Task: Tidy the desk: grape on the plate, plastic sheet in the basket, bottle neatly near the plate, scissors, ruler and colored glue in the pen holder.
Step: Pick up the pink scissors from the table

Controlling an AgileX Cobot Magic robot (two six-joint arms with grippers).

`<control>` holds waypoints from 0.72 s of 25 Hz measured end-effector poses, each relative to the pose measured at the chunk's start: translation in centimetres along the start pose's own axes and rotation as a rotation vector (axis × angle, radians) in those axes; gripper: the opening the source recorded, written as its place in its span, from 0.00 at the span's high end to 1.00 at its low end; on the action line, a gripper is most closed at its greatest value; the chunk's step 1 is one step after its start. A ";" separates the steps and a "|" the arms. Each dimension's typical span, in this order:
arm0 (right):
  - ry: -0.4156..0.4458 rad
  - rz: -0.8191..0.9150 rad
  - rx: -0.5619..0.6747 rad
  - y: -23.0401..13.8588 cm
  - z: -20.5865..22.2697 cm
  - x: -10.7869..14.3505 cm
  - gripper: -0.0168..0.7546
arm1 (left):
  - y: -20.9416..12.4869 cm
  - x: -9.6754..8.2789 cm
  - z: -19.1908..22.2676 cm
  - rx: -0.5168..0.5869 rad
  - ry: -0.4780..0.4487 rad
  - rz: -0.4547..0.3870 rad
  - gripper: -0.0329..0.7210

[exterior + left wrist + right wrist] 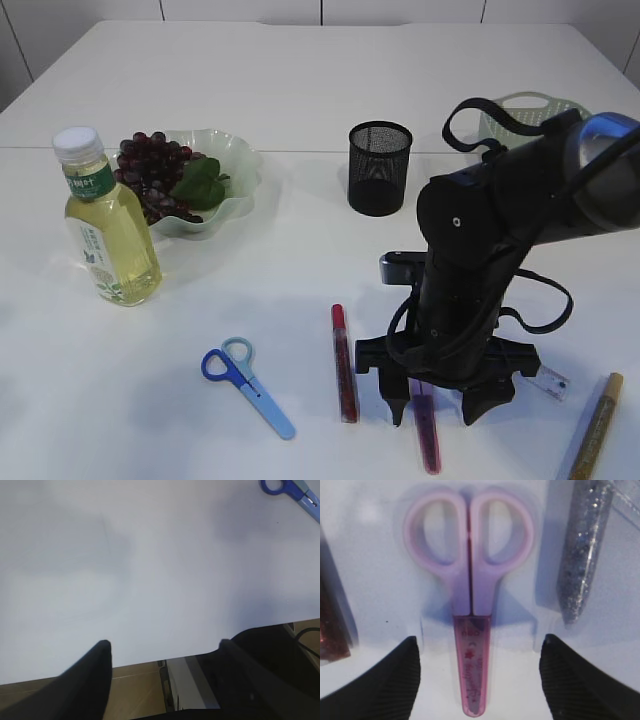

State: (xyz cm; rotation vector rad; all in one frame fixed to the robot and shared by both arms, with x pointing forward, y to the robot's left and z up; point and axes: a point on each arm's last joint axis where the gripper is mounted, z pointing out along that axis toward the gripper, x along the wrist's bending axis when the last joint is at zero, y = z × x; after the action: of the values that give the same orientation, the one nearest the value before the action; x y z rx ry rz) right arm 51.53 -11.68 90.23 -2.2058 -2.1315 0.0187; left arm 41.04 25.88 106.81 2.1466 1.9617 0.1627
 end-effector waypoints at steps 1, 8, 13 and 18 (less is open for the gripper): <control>0.000 0.000 0.000 0.0 0.0 0.0 0.23 | 0.0 0.0 0.0 0.000 0.000 0.000 0.32; -0.001 0.000 0.001 0.1 0.1 0.0 0.23 | 0.0 0.0 0.0 0.001 0.000 0.000 0.32; 0.003 -0.002 -0.002 1.0 -0.1 0.7 0.23 | 0.0 0.0 0.0 0.001 0.000 0.000 0.32; 0.007 -0.011 -0.015 1.4 -0.9 1.0 0.23 | 0.0 0.0 0.0 0.001 0.000 0.000 0.32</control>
State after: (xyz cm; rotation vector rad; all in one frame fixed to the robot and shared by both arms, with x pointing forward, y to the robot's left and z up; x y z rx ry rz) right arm 53.06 -10.74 91.05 -2.1987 -2.1468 -0.0055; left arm 41.02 25.89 106.81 2.1475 1.9625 0.1616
